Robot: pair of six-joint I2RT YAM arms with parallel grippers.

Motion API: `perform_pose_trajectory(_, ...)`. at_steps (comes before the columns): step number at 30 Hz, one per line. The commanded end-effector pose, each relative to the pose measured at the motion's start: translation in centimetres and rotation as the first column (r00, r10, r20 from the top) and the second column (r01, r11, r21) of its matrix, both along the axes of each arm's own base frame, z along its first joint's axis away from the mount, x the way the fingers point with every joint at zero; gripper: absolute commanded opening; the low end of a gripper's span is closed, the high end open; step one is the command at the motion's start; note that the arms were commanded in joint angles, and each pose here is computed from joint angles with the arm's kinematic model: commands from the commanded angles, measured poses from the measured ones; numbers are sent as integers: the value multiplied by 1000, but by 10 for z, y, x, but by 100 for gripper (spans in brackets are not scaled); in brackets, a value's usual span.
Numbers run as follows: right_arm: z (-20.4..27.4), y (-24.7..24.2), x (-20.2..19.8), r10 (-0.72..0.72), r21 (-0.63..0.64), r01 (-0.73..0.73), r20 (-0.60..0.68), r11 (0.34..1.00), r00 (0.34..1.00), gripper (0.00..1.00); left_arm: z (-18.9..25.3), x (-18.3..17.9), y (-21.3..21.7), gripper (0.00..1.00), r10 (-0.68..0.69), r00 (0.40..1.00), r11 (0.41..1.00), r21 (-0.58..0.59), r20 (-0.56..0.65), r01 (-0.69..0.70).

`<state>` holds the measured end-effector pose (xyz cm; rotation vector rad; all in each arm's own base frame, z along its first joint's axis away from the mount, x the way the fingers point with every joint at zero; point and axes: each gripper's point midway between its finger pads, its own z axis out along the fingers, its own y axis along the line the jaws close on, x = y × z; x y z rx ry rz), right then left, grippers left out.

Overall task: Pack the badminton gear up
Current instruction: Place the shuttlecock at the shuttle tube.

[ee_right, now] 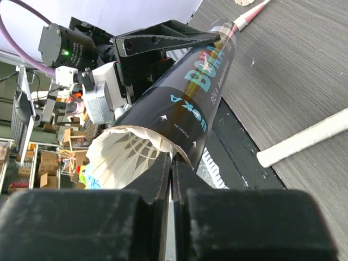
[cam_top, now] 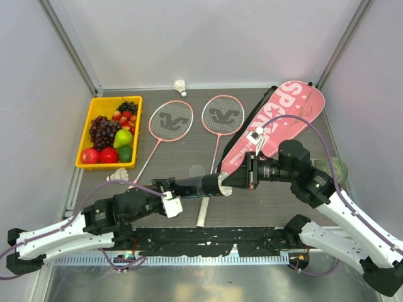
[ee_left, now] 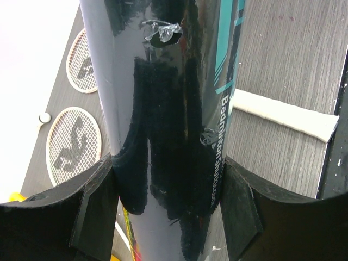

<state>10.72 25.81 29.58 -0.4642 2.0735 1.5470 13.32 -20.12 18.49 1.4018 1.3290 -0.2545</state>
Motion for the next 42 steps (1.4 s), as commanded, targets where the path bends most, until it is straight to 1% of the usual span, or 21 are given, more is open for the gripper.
perform_pose_trajectory(1, 6, 8, 10, -33, 28, 32, 32, 999, 999, 23, 42, -2, -13, 0, -31, 999, 989, -144, 40, 36)
perform_pose_trajectory(2, 4, 7, 9, -28, 17, 27, 41, 999, 999, 28, 41, -3, -13, 0, -34, 999, 989, -142, 41, 40)
perform_pose_trajectory(3, 6, 5, 11, -37, 9, 36, 67, 999, 997, 38, 42, -3, -13, 0, -34, 999, 988, -147, 42, 40)
perform_pose_trajectory(4, 3, 1, 10, -48, -16, 49, 61, 999, 997, 42, 42, -3, -12, 0, -32, 999, 988, -148, 40, 38)
perform_pose_trajectory(5, 6, 0, 11, -54, -21, 56, 84, 998, 995, 48, 42, -3, -12, 0, -31, 999, 988, -148, 44, 37)
perform_pose_trajectory(6, 4, -4, 10, -62, -39, 66, 82, 997, 995, 50, 42, -2, -11, 0, -28, 999, 988, -149, 44, 34)
perform_pose_trajectory(9, 11, -14, 11, -89, -62, 98, 138, 993, 987, 52, 42, -2, -11, 0, -25, 999, 989, -147, 45, 31)
perform_pose_trajectory(10, 7, -17, 9, -89, -87, 101, 126, 991, 988, 52, 42, -2, -11, 0, -24, 999, 989, -144, 45, 30)
perform_pose_trajectory(17, 28, -34, 12, -150, -125, 176, 191, 976, 970, 54, 41, 1, -10, 0, -3, 999, 990, -138, 36, 8)
perform_pose_trajectory(21, 29, -29, 13, -141, -112, 162, 176, 980, 974, 56, 41, 2, -10, 0, 2, 999, 990, -142, 32, 3)
perform_pose_trajectory(23, 27, -28, 14, -139, -119, 160, 166, 980, 976, 52, 42, 2, -9, 0, 3, 999, 989, -146, 34, 2)
perform_pose_trajectory(24, 27, -28, 14, -142, -117, 162, 165, 980, 976, 45, 41, 2, -9, 0, 3, 999, 990, -142, 33, 1)
perform_pose_trajectory(25, 31, -28, 13, -144, -104, 164, 175, 981, 974, 42, 42, 2, -9, 0, 3, 999, 989, -145, 34, 2)
perform_pose_trajectory(26, 34, -29, 12, -151, -93, 169, 178, 981, 972, 34, 42, 2, -9, 0, 7, 999, 990, -144, 33, -2)
perform_pose_trajectory(28, 44, -32, 12, -173, -66, 188, 185, 980, 968, 28, 41, 2, -9, 0, 7, 1000, 990, -143, 29, -3)
perform_pose_trajectory(31, 55, -33, 7, -171, -34, 180, 182, 983, 968, 23, 41, 2, -10, 0, 9, 1000, 990, -139, 27, -5)
perform_pose_trajectory(33, 52, -29, 4, -153, -20, 159, 161, 987, 975, 22, 41, 3, -10, 0, 13, 1000, 990, -141, 24, -10)
perform_pose_trajectory(35, 34, -26, 7, -151, -48, 158, 118, 986, 981, 21, 43, 3, -10, 0, 17, 1000, 989, -147, 17, -14)
perform_pose_trajectory(36, 32, -23, 10, -154, -40, 160, 116, 986, 981, 21, 44, 3, -10, 0, 18, 1000, 989, -149, 13, -16)
perform_pose_trajectory(39, 15, -9, 13, -128, -31, 129, 50, 991, 991, 18, 48, 4, -10, 0, 33, 999, 986, -165, -4, -34)
perform_pose_trajectory(42, 8, 5, 18, -119, -47, 121, 42, 992, 992, 18, 50, 6, -11, 0, 48, 999, 984, -171, -13, -50)
